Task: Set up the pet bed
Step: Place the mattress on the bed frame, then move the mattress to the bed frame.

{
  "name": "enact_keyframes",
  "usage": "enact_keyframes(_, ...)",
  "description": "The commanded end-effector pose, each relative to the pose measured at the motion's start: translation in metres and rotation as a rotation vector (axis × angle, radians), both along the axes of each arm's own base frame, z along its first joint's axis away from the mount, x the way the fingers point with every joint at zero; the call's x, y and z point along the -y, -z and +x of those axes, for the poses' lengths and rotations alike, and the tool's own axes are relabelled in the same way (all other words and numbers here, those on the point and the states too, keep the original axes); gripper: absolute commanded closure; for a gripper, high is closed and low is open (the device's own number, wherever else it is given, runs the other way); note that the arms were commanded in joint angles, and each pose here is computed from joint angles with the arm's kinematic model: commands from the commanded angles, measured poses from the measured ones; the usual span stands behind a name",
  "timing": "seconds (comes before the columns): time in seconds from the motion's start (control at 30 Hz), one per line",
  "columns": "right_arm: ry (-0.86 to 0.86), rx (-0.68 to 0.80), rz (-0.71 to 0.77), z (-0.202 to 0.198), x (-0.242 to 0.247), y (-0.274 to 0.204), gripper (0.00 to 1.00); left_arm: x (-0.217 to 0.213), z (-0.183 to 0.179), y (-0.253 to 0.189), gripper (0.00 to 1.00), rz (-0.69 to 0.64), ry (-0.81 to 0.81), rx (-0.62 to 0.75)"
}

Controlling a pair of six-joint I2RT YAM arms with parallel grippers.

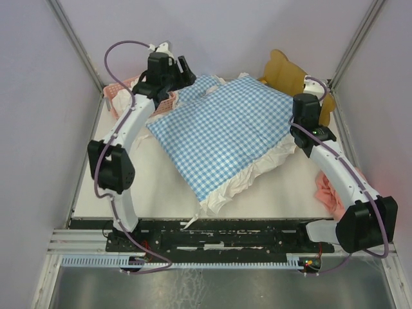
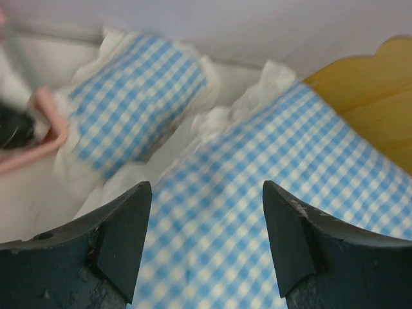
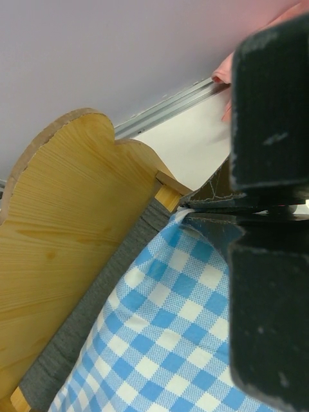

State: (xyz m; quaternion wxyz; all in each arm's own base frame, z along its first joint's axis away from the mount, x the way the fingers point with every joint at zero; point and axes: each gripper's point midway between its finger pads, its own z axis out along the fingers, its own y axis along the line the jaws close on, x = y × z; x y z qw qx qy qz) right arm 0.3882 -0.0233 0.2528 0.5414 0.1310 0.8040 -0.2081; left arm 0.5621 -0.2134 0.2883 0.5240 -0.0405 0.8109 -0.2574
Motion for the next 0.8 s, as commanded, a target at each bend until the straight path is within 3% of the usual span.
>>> enact_keyframes(0.0, 0.035, 0.074, 0.018, 0.008, 0.012, -0.019, 0.98, -0.058, -0.087, 0.0, 0.24, 0.124, -0.125, -0.106)
enact_keyframes(0.17, 0.027, 0.048, 0.03, 0.013, 0.017, -0.012, 0.98, -0.077, -0.163, 0.028, 0.24, 0.043, -0.157, -0.109)
enact_keyframes(0.4, 0.018, 0.05, 0.074, 0.019, 0.016, -0.012, 0.98, -0.066, -0.227, 0.052, 0.24, -0.132, -0.065, -0.125)
enact_keyframes(0.77, 0.032, 0.038, 0.087, 0.026, 0.018, -0.007, 0.98, -0.065, -0.242, 0.109, 0.27, -0.134, -0.059, -0.219)
